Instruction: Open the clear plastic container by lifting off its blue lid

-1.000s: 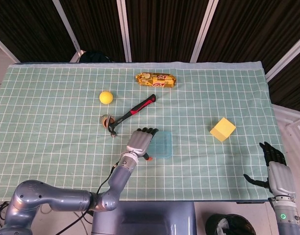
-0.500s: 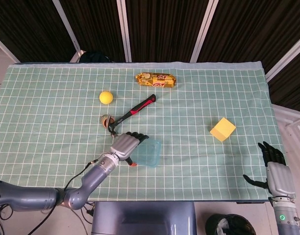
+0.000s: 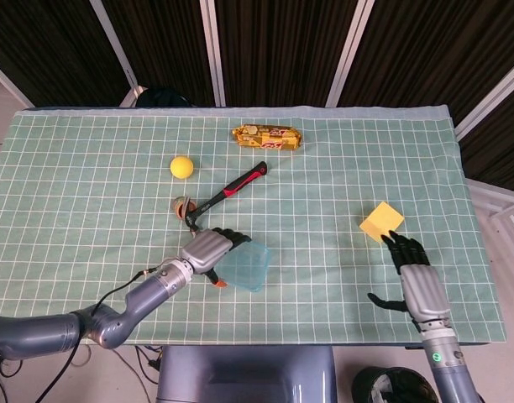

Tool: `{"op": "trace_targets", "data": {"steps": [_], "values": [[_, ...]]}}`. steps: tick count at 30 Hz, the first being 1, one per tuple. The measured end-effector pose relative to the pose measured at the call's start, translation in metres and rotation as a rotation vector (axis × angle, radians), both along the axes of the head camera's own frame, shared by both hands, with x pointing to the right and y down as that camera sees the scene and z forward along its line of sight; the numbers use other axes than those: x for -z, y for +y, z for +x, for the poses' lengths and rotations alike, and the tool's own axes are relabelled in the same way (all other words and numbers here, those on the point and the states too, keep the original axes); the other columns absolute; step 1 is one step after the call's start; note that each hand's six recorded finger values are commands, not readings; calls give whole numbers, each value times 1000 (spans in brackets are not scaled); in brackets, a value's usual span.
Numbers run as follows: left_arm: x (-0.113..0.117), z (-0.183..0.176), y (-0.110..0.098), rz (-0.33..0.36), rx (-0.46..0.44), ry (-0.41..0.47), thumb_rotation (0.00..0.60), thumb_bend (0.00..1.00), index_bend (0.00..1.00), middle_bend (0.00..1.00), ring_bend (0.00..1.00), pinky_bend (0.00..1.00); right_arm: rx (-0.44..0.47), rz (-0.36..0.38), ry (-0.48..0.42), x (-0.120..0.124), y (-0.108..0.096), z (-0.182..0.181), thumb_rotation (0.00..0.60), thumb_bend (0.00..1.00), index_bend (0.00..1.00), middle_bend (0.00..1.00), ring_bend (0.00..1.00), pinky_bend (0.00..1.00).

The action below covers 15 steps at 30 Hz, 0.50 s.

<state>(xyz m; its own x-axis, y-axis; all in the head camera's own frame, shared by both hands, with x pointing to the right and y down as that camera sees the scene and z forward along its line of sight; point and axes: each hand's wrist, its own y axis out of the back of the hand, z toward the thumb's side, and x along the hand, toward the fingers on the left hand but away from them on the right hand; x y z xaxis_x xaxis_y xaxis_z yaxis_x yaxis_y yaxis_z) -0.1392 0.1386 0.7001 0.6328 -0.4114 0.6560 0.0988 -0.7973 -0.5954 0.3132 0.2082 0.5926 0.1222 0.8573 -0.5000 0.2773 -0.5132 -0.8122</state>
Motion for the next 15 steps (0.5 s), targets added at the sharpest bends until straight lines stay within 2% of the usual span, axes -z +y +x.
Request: {"op": "trace_targets", "data": {"steps": [6, 15], "values": [[-3, 9, 4, -3, -34, 12, 600, 119, 320, 341, 320, 429, 64, -32, -84, -11, 3, -53, 600, 238, 0, 0, 0, 0], [-4, 17, 8, -6, -52, 19, 600, 119, 320, 341, 319, 429, 87, -92, -162, -31, 19, -106, 600, 238, 0, 0, 0, 0]]}}
